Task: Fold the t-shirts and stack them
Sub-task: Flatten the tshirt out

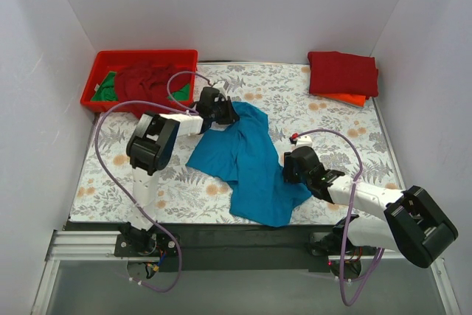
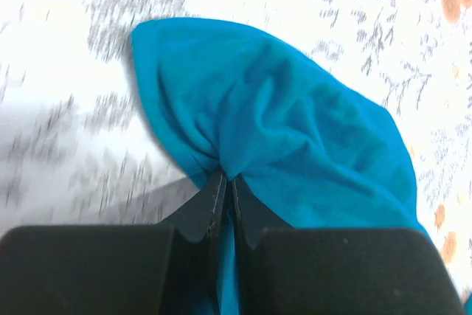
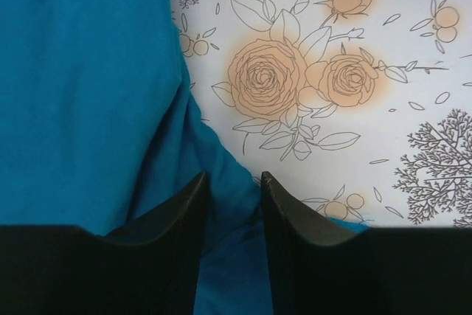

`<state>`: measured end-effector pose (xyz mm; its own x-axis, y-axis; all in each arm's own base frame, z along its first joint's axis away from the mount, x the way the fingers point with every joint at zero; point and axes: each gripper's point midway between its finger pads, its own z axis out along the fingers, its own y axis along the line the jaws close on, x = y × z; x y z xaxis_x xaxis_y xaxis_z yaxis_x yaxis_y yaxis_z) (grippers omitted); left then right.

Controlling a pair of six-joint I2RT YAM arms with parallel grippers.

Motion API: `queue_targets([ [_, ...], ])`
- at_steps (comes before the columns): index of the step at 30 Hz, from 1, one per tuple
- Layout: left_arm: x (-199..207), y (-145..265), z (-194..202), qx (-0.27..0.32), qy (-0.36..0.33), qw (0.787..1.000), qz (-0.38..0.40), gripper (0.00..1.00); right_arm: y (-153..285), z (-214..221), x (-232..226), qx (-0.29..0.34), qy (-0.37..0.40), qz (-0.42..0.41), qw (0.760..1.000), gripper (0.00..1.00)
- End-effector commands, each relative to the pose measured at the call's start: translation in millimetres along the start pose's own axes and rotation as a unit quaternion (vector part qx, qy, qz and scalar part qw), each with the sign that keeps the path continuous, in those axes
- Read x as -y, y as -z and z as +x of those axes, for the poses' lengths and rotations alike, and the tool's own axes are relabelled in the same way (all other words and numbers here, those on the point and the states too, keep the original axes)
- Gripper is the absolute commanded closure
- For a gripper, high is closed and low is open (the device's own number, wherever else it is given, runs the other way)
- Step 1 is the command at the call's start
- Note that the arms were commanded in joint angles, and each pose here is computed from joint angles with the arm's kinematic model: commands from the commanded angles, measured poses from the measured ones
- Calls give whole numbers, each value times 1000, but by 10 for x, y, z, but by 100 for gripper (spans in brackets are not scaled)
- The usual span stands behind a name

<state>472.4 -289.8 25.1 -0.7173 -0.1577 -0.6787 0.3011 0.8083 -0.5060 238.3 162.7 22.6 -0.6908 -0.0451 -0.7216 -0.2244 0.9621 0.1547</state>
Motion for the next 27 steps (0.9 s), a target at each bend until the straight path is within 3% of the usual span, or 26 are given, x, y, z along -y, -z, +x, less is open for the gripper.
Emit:
queue_targets([
  [1, 104, -224, -65, -21, -23, 999, 27, 100, 50, -145, -204, 13, -6, -43, 999, 61],
  [8, 290, -565, -794, 34, -74, 996, 43, 100, 116, -198, -304, 21, -5, -67, 997, 68],
  [9, 335, -593, -988, 52, -85, 994, 43, 94, 121, -216, -292, 25, -5, -63, 998, 68],
  [11, 358, -587, -1120, 62, -93, 993, 38, 73, 147, -312, -317, 39, -8, -66, 997, 66],
  [12, 367, -537, -1197, 64, -98, 993, 28, 50, 153, -355, -323, 44, -9, -65, 997, 64],
  [16, 570, -143, -1584, 104, -109, 989, 17, 32, 200, -655, -401, 77, -10, -67, 995, 55],
  [18, 565, 26, -1459, 93, -103, 990, 10, 30, 238, -891, -467, 99, -10, -69, 993, 52],
  [19, 688, 295, -1590, 112, -104, 988, 13, 29, 230, -960, -475, 105, -6, -65, 992, 49],
  [21, 552, 422, -1260, 87, -85, 993, -2, 28, 239, -1186, -481, 128, -8, -53, 990, 41],
  [23, 665, 749, -1242, 97, -80, 992, 6, 28, 123, -1240, -381, 125, -5, -24, 992, 36],
  [24, 545, 795, -954, 78, -62, 995, -2, 28, 78, -1296, -348, 126, -7, -16, 992, 35],
  [26, 614, 1033, -833, 79, -55, 995, 7, 28, -75, -1424, -320, 121, -6, -12, 993, 35],
  [27, 513, 1057, -524, 54, -40, 998, 1, 28, -129, -1458, -329, 121, -6, -17, 993, 34],
])
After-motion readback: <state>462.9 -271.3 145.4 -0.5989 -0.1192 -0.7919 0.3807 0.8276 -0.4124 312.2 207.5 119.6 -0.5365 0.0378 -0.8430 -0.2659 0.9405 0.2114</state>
